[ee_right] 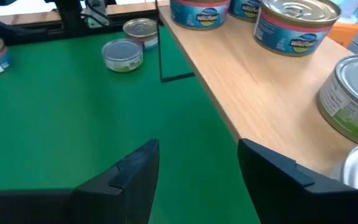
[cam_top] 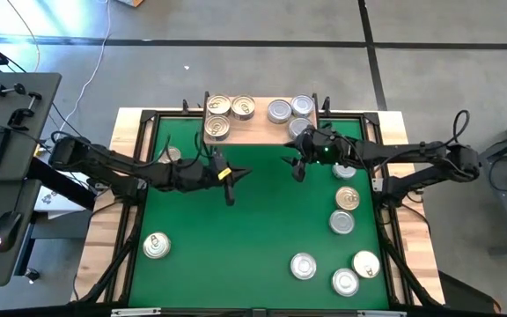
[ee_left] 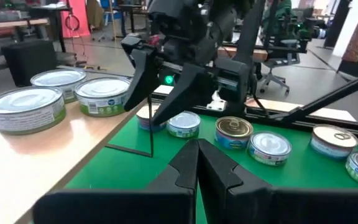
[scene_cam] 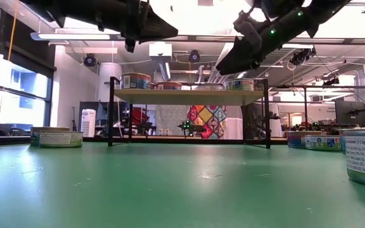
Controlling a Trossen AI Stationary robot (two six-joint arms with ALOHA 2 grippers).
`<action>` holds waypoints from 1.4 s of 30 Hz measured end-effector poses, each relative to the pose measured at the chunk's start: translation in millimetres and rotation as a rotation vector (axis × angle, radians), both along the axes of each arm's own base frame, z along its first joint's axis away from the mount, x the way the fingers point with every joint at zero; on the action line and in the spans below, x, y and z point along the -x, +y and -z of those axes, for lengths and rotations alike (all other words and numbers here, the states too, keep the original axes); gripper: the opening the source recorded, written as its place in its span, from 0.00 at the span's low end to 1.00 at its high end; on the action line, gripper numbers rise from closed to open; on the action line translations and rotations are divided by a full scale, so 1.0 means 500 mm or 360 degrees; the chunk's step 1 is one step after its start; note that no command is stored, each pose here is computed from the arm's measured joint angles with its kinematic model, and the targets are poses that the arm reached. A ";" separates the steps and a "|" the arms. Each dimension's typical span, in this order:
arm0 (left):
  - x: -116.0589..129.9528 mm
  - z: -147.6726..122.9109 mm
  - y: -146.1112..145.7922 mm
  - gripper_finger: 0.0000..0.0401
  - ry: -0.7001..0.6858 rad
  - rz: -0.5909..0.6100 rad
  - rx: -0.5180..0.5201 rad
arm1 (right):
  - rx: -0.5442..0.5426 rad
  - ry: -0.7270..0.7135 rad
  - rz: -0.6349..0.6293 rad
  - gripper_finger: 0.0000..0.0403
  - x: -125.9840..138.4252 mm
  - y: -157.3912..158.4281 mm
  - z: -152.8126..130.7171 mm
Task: Stack canned seafood by type on shelf
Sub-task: Adjust the green tuna can on the shelf
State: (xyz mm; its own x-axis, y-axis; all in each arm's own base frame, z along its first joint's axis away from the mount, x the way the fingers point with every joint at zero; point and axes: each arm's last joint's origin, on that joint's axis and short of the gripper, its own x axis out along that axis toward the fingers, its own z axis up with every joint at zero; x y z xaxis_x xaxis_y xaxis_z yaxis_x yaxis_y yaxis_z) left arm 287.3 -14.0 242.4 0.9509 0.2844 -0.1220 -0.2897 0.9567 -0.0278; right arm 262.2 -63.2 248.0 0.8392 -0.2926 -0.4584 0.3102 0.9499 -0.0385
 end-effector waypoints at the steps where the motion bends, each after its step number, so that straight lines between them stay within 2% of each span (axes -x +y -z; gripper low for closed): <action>1: 0.000 0.000 -0.004 0.00 -0.0001 0.0008 0.0001 | 0.0000 -0.0003 -0.0003 0.52 0.000 0.001 0.000; 6: 0.002 0.000 -0.020 0.00 0.0001 0.0037 -0.0002 | 0.0007 0.0004 0.0025 0.52 0.000 -0.004 -0.005; 12: 0.002 0.000 -0.021 0.00 0.0002 0.0006 -0.0006 | 0.0118 0.0258 0.0028 0.52 0.010 -0.037 -0.056; 16: 0.003 0.000 -0.020 0.00 0.0015 -0.0020 -0.0053 | 0.0158 0.0243 -0.0001 0.52 0.011 -0.072 -0.087; 23: 0.003 0.000 -0.018 0.00 0.0022 -0.0064 -0.0082 | 0.0164 0.0256 0.0203 0.50 0.000 -0.150 -0.115; 35: 0.003 0.000 -0.014 0.00 0.0023 -0.0077 -0.0087 | 0.0093 0.0409 0.0242 0.49 -0.083 -0.279 -0.068; 42: 0.003 0.000 -0.014 0.00 0.0027 -0.0075 -0.0096 | 0.0051 0.0412 0.0313 0.49 -0.101 -0.324 -0.062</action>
